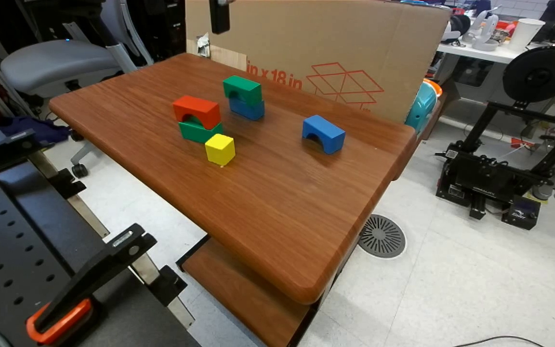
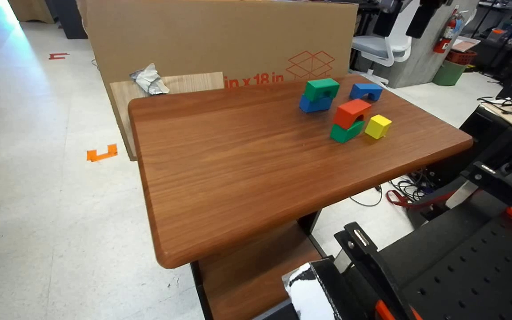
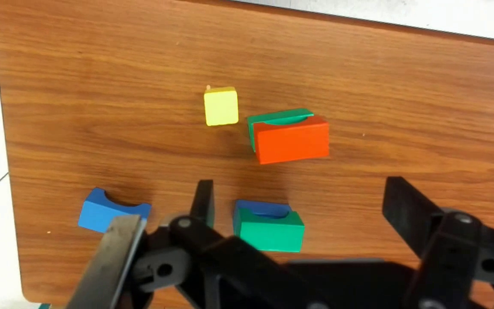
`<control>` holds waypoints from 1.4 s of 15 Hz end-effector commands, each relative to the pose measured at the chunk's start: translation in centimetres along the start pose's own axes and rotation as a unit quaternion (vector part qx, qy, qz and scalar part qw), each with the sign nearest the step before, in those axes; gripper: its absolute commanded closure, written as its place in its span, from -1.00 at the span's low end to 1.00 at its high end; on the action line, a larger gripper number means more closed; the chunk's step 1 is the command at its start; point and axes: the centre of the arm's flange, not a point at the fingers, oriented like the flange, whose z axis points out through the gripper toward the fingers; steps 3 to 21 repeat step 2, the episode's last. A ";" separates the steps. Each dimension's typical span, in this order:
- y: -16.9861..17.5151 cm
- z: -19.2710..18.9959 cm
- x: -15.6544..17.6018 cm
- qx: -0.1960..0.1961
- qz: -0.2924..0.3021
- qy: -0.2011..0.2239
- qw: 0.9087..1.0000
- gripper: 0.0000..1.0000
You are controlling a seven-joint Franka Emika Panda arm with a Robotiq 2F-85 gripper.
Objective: Pick up the orange object and put it on top of the green object
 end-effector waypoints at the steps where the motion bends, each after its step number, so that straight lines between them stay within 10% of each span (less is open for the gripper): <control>1: -0.1 0.2 -0.1 0.001 -0.001 -0.002 1.000 -1.00; 21: -0.1 0.2 -0.2 0.001 -0.001 -0.003 1.000 -1.00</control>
